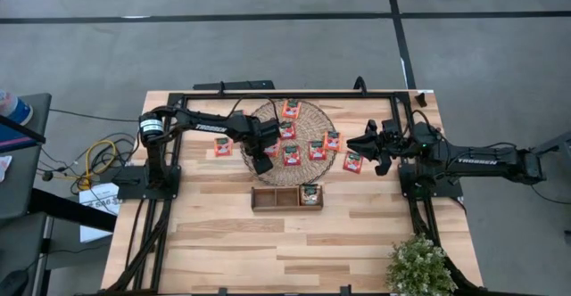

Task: Pick & Place Tea
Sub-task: Put the gold tea bag into the right section of the wooden organizer

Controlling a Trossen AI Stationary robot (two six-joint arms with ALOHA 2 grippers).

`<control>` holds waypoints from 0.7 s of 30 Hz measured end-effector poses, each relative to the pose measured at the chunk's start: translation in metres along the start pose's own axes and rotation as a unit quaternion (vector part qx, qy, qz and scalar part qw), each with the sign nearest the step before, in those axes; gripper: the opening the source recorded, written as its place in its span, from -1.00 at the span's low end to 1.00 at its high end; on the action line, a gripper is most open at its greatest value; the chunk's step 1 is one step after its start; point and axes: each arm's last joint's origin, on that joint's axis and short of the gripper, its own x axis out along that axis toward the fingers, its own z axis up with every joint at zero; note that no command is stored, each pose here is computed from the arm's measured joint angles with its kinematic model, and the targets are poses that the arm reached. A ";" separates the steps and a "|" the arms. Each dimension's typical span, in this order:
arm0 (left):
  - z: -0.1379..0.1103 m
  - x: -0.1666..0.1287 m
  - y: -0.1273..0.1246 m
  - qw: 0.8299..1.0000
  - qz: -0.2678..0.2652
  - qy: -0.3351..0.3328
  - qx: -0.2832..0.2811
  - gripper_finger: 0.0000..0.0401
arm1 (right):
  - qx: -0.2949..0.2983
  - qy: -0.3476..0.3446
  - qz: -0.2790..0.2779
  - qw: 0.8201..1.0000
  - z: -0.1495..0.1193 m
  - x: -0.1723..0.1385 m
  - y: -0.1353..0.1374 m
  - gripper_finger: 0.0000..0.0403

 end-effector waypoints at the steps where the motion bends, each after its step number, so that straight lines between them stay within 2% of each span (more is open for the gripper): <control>1: 0.000 0.000 0.000 1.000 0.000 0.000 0.000 -0.29 | 0.000 0.000 0.000 1.000 0.000 0.000 0.000 -0.70; 13: 0.017 -0.011 -0.003 1.000 -0.007 -0.026 0.003 -0.62 | 0.000 0.000 0.000 1.000 0.000 0.000 0.000 -0.70; 21: 0.015 -0.014 -0.003 1.000 -0.002 -0.010 0.009 -0.85 | 0.000 0.000 0.000 1.000 0.000 0.000 0.000 -0.70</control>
